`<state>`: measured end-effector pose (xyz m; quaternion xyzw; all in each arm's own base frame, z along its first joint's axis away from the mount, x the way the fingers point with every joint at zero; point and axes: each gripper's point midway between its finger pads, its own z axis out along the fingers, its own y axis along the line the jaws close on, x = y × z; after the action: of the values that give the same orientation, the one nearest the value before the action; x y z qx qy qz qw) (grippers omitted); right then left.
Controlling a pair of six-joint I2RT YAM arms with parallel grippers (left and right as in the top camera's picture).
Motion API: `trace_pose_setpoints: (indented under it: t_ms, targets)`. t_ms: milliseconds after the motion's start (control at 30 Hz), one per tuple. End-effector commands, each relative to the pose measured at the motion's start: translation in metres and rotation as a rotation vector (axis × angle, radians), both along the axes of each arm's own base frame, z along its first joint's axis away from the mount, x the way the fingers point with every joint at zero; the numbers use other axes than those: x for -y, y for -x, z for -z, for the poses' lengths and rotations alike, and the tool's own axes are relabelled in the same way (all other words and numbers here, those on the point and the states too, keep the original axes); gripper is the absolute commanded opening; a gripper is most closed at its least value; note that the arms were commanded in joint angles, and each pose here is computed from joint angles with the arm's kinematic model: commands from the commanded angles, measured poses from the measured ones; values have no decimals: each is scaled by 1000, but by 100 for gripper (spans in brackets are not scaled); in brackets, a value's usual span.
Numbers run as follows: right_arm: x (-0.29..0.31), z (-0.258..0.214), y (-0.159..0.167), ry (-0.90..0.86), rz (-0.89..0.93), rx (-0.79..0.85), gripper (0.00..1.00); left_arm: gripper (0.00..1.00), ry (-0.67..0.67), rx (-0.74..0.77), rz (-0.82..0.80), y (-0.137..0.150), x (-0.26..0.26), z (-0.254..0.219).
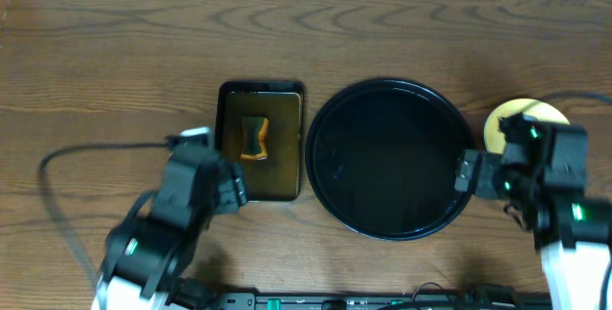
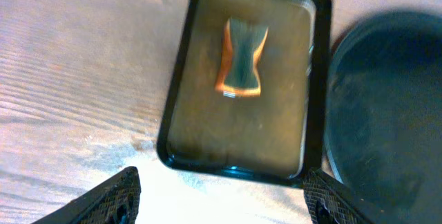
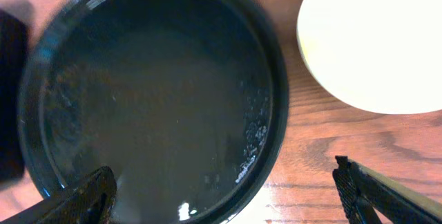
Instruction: Clean dirty plates on tray and stack at the side
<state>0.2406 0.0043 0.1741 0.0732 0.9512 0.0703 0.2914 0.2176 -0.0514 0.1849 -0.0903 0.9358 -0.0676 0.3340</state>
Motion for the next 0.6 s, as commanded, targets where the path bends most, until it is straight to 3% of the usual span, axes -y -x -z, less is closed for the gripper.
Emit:
trace_pose_setpoints:
  t_ms: [0,200,567]
  targets:
    - [2,-13,12,3,41,75,99,77,25,101,-55,7,-11,-17]
    - [1,-32,20,8,40,167,99,77,49,160,-56,14,-14,-29]
    - [-3,-33,20,8,19,172,99,77,48,158,-56,13,-14,-28]
